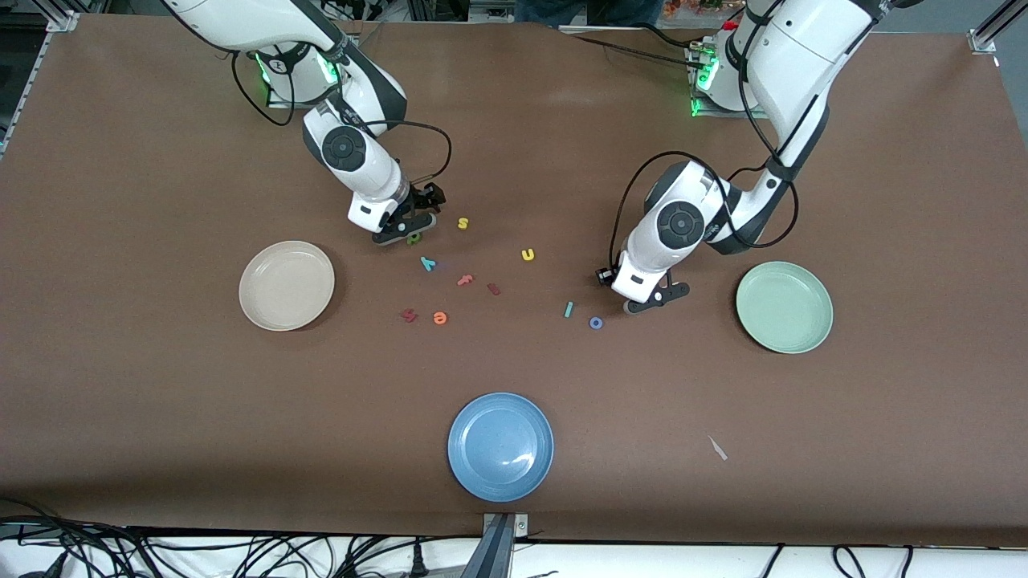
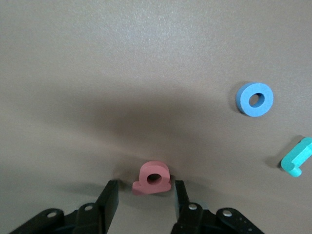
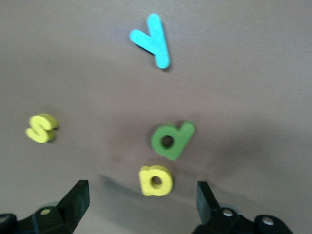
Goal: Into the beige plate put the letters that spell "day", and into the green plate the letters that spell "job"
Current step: 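Drop the pink letter on the green plate while the right gripper grasps yellow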
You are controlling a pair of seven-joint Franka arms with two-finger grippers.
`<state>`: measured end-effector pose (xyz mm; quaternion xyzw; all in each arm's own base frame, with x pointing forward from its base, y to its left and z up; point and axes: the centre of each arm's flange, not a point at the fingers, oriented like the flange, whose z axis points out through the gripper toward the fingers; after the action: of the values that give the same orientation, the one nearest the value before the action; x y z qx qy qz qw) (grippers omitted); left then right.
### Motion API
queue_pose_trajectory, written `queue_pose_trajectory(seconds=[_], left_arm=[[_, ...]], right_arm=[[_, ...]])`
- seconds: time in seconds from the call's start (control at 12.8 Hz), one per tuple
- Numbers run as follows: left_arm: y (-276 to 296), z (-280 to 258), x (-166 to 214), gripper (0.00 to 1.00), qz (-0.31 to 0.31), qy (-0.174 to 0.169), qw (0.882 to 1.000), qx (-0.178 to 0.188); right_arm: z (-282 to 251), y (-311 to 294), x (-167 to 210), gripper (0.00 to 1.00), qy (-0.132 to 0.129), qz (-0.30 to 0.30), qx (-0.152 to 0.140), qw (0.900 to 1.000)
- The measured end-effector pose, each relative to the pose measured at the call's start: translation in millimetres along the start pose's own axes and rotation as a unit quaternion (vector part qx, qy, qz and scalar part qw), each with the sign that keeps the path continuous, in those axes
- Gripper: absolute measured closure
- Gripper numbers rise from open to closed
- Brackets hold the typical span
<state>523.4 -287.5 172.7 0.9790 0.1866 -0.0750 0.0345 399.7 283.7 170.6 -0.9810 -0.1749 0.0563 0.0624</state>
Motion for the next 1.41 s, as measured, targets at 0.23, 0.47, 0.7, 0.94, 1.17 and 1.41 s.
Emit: queue_pose_trajectory(seconds=[0.23,0.47,0.7,0.94,1.17,1.41], left_arm=[[0,0,4,0.47,-0.003,0.002,1.0,-0.001],[1,1,6,0.52,-0.003,0.002,1.0,-0.002],[1,0,7,0.66,-0.001,0.003,1.0,-0.001],[2,0,6,0.66,0.004,0.005,1.0,0.001],[4,-5,9,0.66,0.023,0.023,0.999,0.007],[-14,-46,45,0.66,0.027,0.051,0.998,0.003]], right_arm=[[5,11,-3,0.05,0.005,-0.002,-0.007,1.0],[5,10,-4,0.12,0.008,-0.008,-0.008,1.0],[4,5,-3,0.14,0.017,-0.032,-0.015,0.999],[3,-1,-3,0.18,0.024,-0.044,-0.016,0.999],[3,-3,-3,0.26,0.027,-0.053,-0.019,0.998],[3,-4,-3,0.31,0.028,-0.059,-0.022,0.998]])
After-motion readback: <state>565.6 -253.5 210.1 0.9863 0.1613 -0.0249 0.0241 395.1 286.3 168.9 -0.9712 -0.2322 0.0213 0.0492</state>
